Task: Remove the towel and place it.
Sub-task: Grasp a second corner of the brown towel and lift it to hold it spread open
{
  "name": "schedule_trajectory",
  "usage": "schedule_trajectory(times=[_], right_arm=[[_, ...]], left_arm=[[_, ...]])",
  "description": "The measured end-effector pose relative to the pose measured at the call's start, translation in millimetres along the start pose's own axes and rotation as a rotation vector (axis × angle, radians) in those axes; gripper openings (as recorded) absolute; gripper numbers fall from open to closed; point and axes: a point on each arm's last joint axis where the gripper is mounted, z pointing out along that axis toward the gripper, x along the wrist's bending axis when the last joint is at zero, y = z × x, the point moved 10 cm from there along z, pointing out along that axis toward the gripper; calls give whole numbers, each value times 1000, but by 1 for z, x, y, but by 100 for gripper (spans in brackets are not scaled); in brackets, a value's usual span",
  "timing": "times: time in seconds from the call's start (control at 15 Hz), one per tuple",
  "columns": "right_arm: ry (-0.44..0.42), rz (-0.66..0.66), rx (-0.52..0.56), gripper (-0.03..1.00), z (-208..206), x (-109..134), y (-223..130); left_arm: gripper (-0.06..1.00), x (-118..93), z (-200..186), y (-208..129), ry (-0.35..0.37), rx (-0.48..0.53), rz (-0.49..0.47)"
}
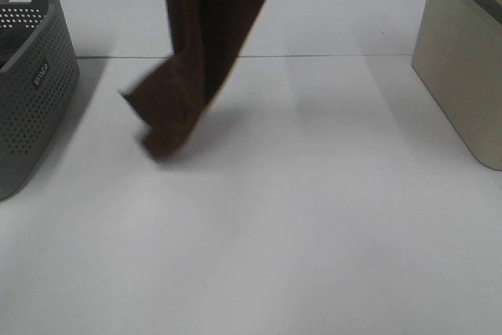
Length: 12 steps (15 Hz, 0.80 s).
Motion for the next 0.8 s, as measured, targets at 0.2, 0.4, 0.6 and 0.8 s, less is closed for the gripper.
schedule_trajectory(times=[0.2,0.4,0.6,0.8], right_arm=[[-62,-24,-137,1,15,-12,30],[-89,-40,-290,1,20,-15,57],[-134,-105,-405,1,32,-19,72],[-147,-136,-445,1,48,-18,73]], left_arm=[[0,14,27,-5,53,-105,-158],[0,32,41,-1,149,-221,-197],[0,40,59,1,242,-334,-188],[0,46,72,-14,288,-348,-167]])
